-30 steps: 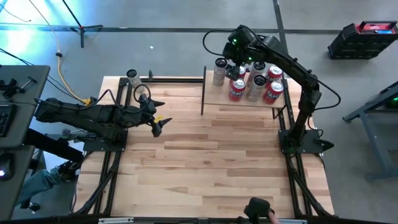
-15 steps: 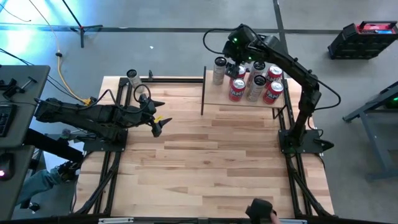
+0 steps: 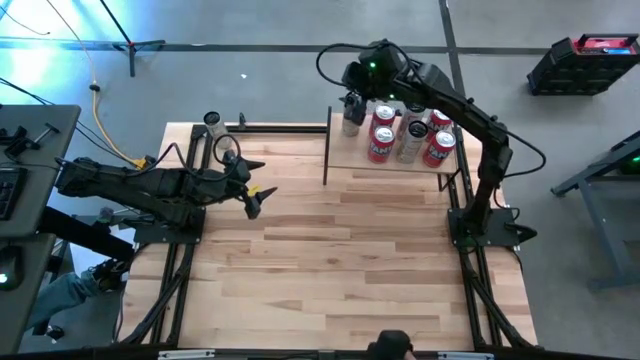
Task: Place canned beverage on shelf
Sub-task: Put the white soda can on the shelf aligned with the other white soda can
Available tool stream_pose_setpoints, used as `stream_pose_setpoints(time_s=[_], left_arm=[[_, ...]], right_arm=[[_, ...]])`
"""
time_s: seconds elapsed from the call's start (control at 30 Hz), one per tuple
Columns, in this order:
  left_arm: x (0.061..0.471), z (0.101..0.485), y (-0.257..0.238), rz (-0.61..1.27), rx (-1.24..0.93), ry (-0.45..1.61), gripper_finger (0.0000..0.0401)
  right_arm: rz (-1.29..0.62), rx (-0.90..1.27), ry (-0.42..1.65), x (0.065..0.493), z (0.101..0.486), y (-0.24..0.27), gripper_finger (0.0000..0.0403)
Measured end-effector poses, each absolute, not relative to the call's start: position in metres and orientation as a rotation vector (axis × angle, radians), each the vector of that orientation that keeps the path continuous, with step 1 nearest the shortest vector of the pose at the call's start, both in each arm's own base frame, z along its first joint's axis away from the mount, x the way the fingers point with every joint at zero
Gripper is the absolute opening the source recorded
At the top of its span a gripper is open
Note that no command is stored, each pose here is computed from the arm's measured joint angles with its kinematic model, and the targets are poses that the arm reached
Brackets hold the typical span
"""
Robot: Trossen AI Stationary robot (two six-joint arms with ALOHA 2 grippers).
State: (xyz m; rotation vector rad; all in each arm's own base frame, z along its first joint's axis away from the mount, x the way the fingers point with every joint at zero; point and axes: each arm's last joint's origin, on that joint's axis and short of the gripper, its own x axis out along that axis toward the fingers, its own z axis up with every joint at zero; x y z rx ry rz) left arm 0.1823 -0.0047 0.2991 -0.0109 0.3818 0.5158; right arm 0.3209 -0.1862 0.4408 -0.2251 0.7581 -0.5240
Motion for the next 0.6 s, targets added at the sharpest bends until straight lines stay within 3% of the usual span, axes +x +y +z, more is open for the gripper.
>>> stream_pose_setpoints(time_s=[0.23, 0.5, 0.6], left_arm=[[0.170, 0.320, 0.024, 0.695, -0.022, 0.423, 0.0360], [0.153, 0.353, 0.084, 1.016, -0.059, 0.602, 0.0360], [0.154, 0.354, 0.109, 1.055, -0.111, 0.681, 0.0360]], right_arm=[[-0.430, -0.241, 0.777, 0.323, 0.445, -0.155, 0.0282], [-0.351, -0.281, 0.836, 0.310, 0.458, -0.091, 0.0282], [-0.321, -0.288, 0.853, 0.299, 0.464, -0.068, 0.0282]])
